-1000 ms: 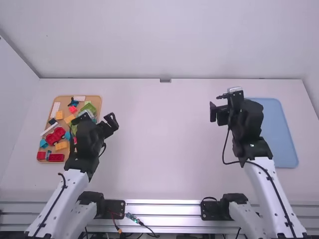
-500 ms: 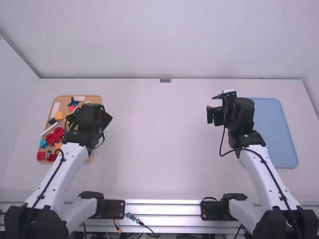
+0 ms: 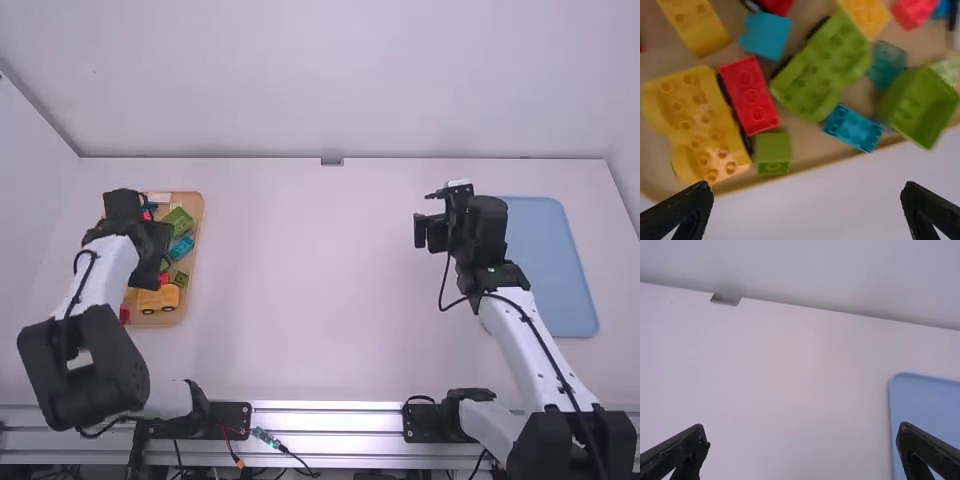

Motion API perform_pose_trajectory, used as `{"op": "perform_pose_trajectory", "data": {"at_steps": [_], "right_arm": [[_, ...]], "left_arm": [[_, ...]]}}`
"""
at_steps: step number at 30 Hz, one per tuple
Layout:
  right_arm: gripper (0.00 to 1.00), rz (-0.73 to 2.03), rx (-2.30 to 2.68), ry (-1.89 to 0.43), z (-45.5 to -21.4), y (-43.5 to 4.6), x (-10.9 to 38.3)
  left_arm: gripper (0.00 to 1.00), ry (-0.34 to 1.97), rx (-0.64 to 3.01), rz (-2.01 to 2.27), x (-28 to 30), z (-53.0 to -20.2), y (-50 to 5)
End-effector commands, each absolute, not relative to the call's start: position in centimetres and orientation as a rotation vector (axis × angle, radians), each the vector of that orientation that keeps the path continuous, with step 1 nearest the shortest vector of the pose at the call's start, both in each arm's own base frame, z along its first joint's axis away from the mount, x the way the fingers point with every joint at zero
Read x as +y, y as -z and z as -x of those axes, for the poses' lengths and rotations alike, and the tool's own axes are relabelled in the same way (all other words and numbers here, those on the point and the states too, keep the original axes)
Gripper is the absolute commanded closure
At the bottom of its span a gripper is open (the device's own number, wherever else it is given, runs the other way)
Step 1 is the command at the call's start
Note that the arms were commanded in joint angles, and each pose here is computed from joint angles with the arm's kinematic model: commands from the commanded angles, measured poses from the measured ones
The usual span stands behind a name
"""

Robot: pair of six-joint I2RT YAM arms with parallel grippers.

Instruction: Assemble lego blocks to make yellow taxi

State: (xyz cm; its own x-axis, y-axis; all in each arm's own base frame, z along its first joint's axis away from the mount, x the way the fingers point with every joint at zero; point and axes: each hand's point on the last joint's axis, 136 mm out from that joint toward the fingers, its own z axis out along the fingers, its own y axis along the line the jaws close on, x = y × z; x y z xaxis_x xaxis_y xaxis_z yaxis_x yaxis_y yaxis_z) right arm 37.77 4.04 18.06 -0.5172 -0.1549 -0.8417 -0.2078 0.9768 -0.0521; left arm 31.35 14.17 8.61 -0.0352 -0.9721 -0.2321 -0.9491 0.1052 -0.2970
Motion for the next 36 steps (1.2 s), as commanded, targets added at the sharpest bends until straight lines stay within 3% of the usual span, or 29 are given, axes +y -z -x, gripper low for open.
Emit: {"op": "perform_pose_trajectory", "data": {"at_steps": [1,10,36], "right_arm": [[0.01,0.244,2.106,-0.080,-38.2,-18.9,4.3],[0.01,0.259,2.103,-0.108,-38.1,-18.9,4.7],[0.01,0.261,2.103,-0.111,-38.1,-18.9,4.7]], "left_arm": [[0.01,0.110,2.061,1.958,13.9,-31.2,-7.1],[0.01,-0.049,1.990,2.191,14.3,-28.8,-4.3],[0.01,-0.103,1.980,2.253,13.6,-26.6,-1.0]]}}
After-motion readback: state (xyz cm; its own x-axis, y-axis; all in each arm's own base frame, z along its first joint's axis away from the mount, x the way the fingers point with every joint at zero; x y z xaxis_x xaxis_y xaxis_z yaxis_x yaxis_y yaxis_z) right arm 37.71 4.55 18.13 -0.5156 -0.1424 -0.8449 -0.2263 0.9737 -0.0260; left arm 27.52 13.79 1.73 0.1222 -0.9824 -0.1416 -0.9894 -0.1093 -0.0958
